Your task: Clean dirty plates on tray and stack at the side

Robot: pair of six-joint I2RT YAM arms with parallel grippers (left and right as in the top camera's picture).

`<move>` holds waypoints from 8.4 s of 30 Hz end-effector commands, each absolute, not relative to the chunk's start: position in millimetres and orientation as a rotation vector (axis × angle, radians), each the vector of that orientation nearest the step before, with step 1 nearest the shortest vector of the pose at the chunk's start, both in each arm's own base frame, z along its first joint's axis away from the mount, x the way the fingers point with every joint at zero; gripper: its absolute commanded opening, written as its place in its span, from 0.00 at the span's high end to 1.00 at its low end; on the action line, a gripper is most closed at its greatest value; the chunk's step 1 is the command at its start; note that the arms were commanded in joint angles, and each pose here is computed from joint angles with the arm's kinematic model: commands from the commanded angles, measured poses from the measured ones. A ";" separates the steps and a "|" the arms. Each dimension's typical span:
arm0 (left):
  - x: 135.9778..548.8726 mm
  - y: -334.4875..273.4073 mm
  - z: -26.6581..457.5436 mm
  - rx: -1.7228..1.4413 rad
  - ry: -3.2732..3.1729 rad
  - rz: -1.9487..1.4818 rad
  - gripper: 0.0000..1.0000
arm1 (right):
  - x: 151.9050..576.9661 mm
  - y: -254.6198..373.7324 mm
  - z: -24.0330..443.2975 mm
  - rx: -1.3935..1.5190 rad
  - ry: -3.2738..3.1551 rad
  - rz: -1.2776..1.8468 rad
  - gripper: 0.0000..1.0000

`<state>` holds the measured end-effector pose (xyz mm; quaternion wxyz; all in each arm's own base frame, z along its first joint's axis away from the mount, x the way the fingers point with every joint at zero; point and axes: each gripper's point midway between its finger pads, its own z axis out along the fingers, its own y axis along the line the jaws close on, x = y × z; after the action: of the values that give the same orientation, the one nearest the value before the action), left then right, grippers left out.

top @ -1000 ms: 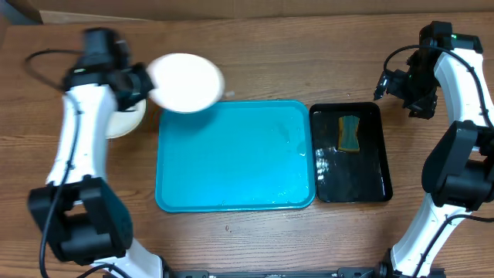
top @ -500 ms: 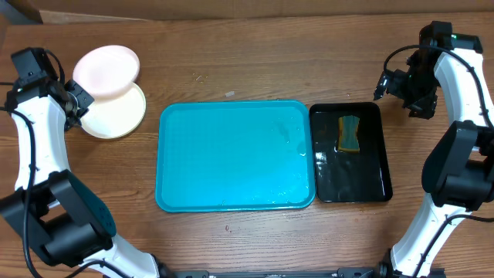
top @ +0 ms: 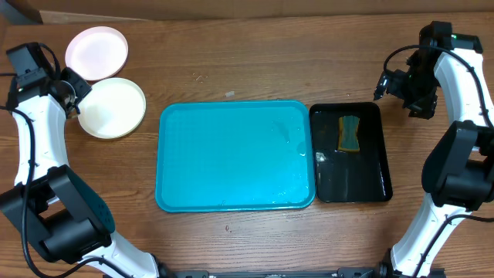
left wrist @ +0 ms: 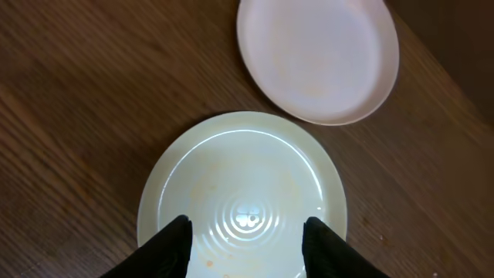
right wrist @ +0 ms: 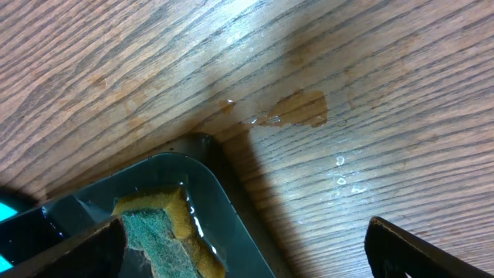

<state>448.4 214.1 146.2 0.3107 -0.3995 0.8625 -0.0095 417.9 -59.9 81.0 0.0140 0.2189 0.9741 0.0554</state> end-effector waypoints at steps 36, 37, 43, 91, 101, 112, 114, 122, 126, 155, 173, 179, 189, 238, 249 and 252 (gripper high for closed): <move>549.9 283.1 46.5 -1.327 2.208 -0.006 0.63 | 423.3 -60.6 99.4 0.671 2.981 0.173 0.00; 552.4 284.4 44.9 -1.323 2.200 -0.006 0.63 | 423.3 -60.6 99.4 0.671 2.981 0.173 0.00; 561.8 288.4 23.5 -1.318 2.181 -0.014 0.63 | 423.3 -60.6 99.4 0.671 2.981 0.173 0.00; 454.1 246.9 131.5 -1.451 2.458 -0.193 0.96 | 423.3 -60.6 99.4 0.671 2.981 0.173 0.00; 397.2 246.9 120.3 -1.510 2.668 0.094 0.96 | 423.3 -60.6 99.4 0.670 2.981 0.173 0.00; 396.1 237.9 110.9 -1.467 2.729 0.094 0.96 | 423.3 -60.6 99.4 0.671 2.981 0.173 0.00; 398.7 234.4 110.9 -1.454 2.733 0.092 0.95 | 423.3 -60.6 99.4 0.671 2.981 0.173 0.00; 406.8 217.4 110.6 -1.354 2.790 0.035 0.34 | 423.3 -60.6 99.4 0.671 2.981 0.173 0.00; 429.6 182.1 115.1 -1.079 2.844 -0.327 0.34 | 423.3 -60.6 99.4 0.671 2.981 0.173 0.00; 458.1 97.2 130.0 -0.673 2.870 -0.703 0.00 | 423.0 -60.0 98.3 0.670 2.985 0.173 0.00; 458.1 97.2 130.0 -0.673 2.870 -0.703 0.00 | 343.9 49.6 404.1 0.108 2.192 0.297 0.00; 458.1 97.2 130.0 -0.673 2.870 -0.703 0.00 | 252.8 47.7 491.0 0.032 1.861 0.300 0.00; 458.1 97.2 130.0 -0.673 2.870 -0.703 0.00 | 174.0 14.8 487.8 0.031 1.509 0.167 0.00; 458.0 97.2 130.0 -0.673 2.870 -0.702 0.00 | 242.9 36.7 173.4 -0.134 1.577 0.192 0.00; 458.0 97.2 130.0 -0.673 2.870 -0.702 0.00 | 242.9 36.7 173.4 -0.134 1.577 0.192 0.00; 458.0 97.3 130.0 -0.673 2.870 -0.702 0.00 | 242.9 36.7 173.4 -0.134 1.577 0.192 0.00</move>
<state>458.4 100.6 125.6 0.0503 -0.2361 0.9439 -0.2255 242.5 38.8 174.5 0.6955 -0.0614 0.7099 0.0927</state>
